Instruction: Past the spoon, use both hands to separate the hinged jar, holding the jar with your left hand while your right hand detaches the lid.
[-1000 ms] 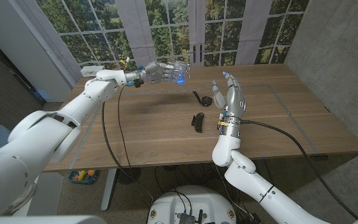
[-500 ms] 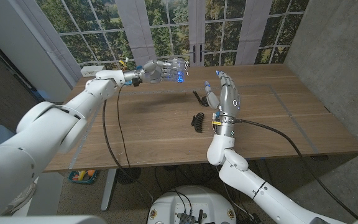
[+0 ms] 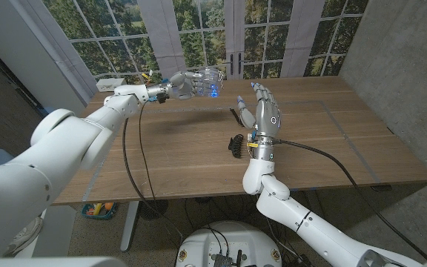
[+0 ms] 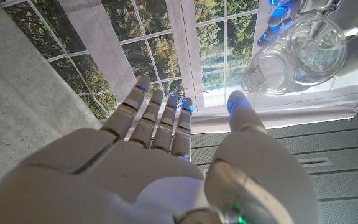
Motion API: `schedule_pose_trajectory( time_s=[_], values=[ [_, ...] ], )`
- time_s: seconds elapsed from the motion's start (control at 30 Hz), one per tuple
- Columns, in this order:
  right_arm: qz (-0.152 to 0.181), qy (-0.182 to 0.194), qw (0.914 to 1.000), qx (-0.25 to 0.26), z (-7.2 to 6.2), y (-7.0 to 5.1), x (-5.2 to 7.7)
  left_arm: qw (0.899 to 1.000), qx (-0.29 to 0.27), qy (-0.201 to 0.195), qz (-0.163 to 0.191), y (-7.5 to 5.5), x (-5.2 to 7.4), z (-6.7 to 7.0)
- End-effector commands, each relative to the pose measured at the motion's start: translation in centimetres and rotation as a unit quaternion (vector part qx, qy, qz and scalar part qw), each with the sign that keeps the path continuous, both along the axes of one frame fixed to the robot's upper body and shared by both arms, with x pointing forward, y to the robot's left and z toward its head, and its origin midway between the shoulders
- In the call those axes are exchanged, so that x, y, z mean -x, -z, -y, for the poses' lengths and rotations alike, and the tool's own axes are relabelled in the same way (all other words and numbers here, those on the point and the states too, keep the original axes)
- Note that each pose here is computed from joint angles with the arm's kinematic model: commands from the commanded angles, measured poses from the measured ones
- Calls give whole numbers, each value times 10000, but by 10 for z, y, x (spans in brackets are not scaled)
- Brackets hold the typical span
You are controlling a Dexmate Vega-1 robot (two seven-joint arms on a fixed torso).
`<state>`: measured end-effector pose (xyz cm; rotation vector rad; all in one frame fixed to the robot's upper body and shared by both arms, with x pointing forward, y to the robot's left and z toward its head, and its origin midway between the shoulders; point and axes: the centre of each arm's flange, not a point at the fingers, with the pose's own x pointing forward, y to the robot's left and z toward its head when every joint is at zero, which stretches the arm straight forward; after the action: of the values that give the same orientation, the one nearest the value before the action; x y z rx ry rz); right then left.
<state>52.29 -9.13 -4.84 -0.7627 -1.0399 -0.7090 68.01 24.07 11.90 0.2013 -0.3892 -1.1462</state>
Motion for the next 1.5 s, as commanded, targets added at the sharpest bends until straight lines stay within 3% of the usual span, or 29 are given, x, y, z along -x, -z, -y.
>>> schedule_pose_trajectory(
  time_s=[0.03,0.4,1.5],
  values=[
    [123,-11,9999,105,-9,-2,-5,10000,-3,76,-59,1,-1,8],
    [440,-3,9990,87,-17,-1,-9,9999,-1,147,-90,2,-2,17],
    [748,-262,9967,-157,-30,-5,-27,9989,-250,291,-259,10,-3,35]
  ],
)
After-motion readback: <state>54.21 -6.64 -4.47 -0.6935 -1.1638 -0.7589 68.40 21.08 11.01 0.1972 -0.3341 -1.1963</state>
